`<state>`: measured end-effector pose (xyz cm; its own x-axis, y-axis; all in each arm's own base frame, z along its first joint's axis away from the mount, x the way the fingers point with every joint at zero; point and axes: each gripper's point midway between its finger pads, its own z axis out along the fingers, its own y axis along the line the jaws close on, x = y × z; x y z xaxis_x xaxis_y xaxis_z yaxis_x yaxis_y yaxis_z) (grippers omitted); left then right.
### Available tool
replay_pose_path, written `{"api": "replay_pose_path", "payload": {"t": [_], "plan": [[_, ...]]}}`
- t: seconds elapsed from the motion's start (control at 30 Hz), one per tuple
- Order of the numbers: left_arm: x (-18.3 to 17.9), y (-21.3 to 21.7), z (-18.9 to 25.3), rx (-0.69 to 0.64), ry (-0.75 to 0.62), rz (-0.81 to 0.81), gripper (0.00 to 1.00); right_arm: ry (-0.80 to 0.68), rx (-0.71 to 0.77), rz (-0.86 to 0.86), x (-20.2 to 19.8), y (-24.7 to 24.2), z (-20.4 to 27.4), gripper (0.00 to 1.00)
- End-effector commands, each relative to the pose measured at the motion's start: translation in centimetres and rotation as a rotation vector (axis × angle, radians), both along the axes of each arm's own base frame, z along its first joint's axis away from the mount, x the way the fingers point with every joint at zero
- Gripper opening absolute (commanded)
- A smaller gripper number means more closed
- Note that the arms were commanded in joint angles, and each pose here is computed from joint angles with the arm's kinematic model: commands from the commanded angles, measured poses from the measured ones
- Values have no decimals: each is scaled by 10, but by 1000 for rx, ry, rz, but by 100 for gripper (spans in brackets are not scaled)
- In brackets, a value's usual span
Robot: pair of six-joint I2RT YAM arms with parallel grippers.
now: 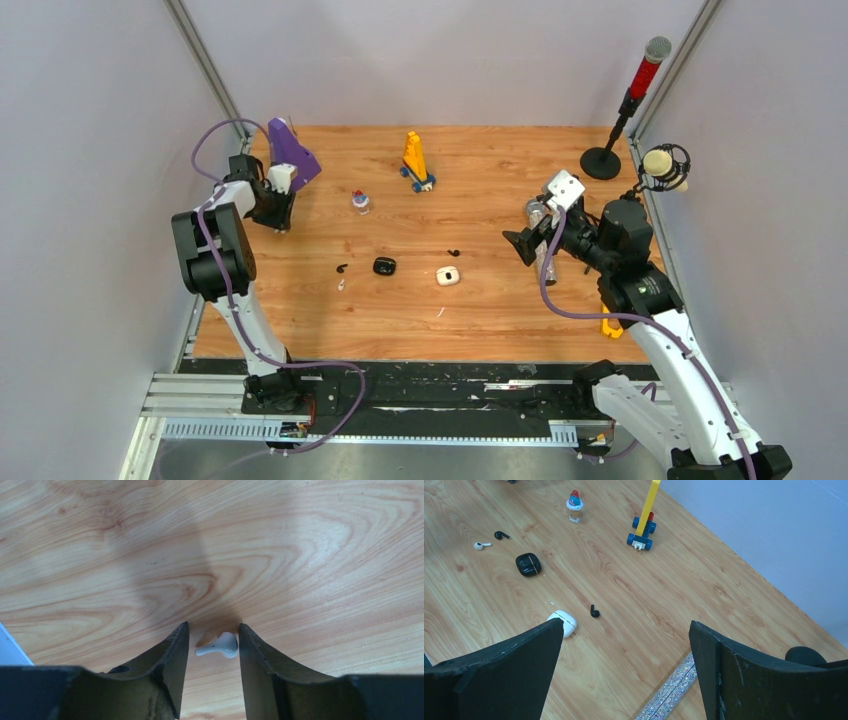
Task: Insert the wireless bluetooth earbuds into the charging case
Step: Pick up the earbud from the center of the board.
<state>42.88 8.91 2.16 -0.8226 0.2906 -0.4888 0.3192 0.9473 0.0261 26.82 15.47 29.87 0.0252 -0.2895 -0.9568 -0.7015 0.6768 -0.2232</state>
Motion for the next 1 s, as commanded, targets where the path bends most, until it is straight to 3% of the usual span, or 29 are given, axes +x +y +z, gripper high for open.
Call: {"api": "replay_pose_path", "payload": {"t": [0.0, 0.27, 0.33, 0.37, 0.43, 0.5, 0.6, 0.87, 0.97], "plan": [[-7, 0, -11, 7, 27, -15, 47, -54, 10, -4, 4, 1, 14, 100], [-19, -2, -9, 11, 35, -16, 40, -54, 11, -4, 4, 1, 14, 100], [-22, -3, -7, 9, 37, -23, 47, -55, 13, -4, 4, 1, 15, 100], [-23, -3, -6, 12, 37, -24, 60, -54, 14, -4, 4, 1, 15, 100], [-23, -3, -3, 17, 31, -28, 73, -55, 17, -4, 3, 1, 16, 100], [-24, -1, -1, 28, 27, -27, 76, -56, 19, -5, 3, 1, 16, 100], [-25, 1, -1, 42, 30, -32, 75, -59, 22, -5, 2, 1, 18, 100], [-28, 2, -12, 45, 60, -31, 51, -63, 25, -1, 1, 1, 19, 100], [-29, 2, -13, 45, 62, -28, 46, -64, 26, -1, 0, 1, 19, 100]]}}
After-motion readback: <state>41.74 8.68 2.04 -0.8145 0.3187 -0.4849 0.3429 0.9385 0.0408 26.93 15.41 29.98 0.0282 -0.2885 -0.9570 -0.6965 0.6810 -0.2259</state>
